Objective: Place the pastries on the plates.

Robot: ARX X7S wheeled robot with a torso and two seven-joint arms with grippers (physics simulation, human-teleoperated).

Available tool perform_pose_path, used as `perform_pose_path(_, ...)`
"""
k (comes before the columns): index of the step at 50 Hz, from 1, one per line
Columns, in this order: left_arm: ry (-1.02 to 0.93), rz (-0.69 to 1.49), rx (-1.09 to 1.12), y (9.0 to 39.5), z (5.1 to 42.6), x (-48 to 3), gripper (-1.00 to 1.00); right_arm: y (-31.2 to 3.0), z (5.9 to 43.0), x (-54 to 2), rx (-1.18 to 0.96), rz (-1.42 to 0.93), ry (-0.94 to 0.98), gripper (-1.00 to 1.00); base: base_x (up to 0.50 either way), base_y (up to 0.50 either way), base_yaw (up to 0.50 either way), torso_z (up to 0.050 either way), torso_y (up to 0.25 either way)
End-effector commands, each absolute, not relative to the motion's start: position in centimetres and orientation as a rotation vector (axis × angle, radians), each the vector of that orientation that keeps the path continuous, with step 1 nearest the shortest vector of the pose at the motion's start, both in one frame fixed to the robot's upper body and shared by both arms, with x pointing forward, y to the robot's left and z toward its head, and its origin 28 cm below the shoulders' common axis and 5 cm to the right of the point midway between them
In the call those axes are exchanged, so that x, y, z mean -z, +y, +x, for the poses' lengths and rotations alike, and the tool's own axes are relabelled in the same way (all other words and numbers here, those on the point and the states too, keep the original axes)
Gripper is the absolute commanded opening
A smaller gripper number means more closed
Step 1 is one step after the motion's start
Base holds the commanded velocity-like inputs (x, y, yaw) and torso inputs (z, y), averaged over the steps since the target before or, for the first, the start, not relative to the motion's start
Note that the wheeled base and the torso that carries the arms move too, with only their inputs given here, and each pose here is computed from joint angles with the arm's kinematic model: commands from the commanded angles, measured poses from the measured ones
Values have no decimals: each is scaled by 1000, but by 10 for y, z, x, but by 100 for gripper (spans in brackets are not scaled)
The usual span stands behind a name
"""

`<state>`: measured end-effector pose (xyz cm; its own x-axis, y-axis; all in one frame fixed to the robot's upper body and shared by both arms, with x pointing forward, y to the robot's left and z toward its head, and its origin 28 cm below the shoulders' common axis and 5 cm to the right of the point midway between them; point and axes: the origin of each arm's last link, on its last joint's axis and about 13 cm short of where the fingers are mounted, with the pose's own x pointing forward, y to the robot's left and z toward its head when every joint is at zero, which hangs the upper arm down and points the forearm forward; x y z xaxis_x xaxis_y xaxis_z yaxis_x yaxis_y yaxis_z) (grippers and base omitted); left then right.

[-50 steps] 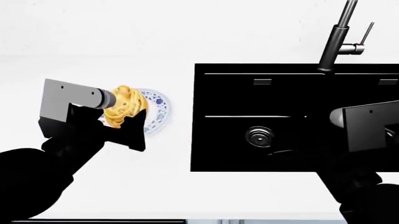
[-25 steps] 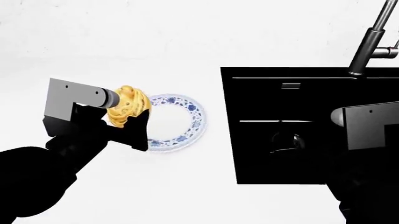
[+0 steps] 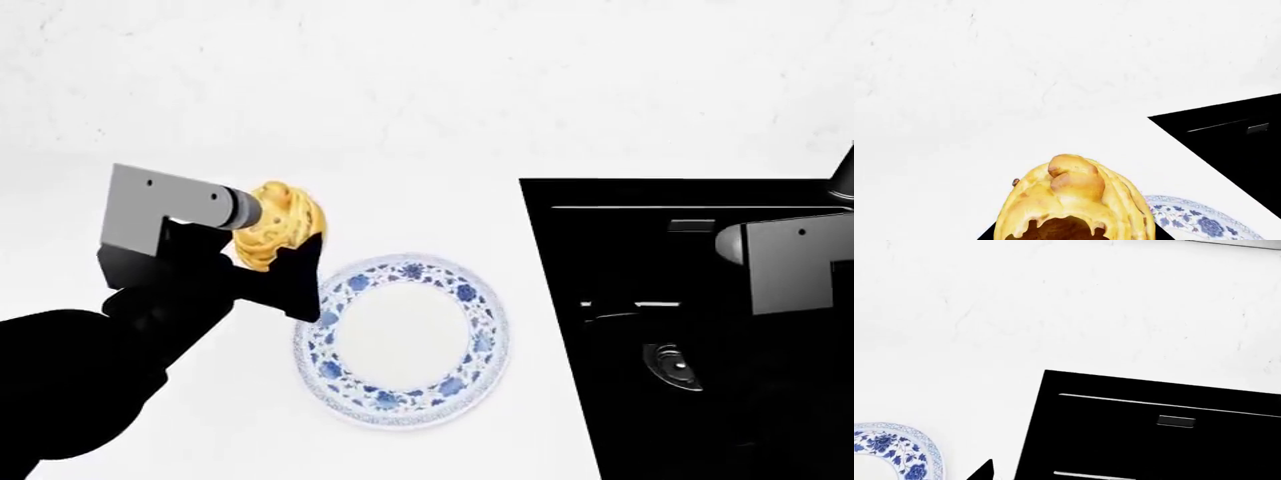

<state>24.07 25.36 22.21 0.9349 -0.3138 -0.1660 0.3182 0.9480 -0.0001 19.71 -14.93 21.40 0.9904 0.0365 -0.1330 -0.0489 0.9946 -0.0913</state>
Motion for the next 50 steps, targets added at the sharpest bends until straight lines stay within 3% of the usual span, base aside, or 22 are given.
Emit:
perform_pose_path(1, 171, 16, 356, 243, 248, -229, -100, -153, 197, -217, -30, -88, 144, 100, 0, 0, 0, 0, 12)
perform_pose_path(6, 224, 63, 626, 219, 255, -254, -100, -154, 199, -218, -25, -76, 149, 100, 0, 0, 0, 0, 0)
perform_pose_path(13, 382, 54, 844, 204, 240, -236, -100, -153, 198, -220, -38, -86, 162, 100, 0, 0, 0, 0, 0)
perform_pose_path(22, 560, 39, 823, 201, 251, -216, -100, -155, 194, -213, -40, -66, 172, 100, 0, 0, 0, 0, 0)
perform_pose_path(33, 575, 97, 763, 202, 261, -215, -100, -157, 192, -208, -35, -44, 182, 100, 0, 0, 0, 0, 1)
perform_pose_path(34, 571, 100, 765, 202, 260, -217, 100, -157, 192, -208, -36, -45, 182, 100, 0, 0, 0, 0, 0)
perform_pose_path(44, 428, 49, 734, 207, 258, -253, 100, -157, 192, -215, -39, -54, 169, 100, 0, 0, 0, 0, 0)
perform_pose_path(50, 271, -18, 533, 226, 270, -268, 100, -158, 204, -231, -34, -52, 139, 100, 0, 0, 0, 0, 0)
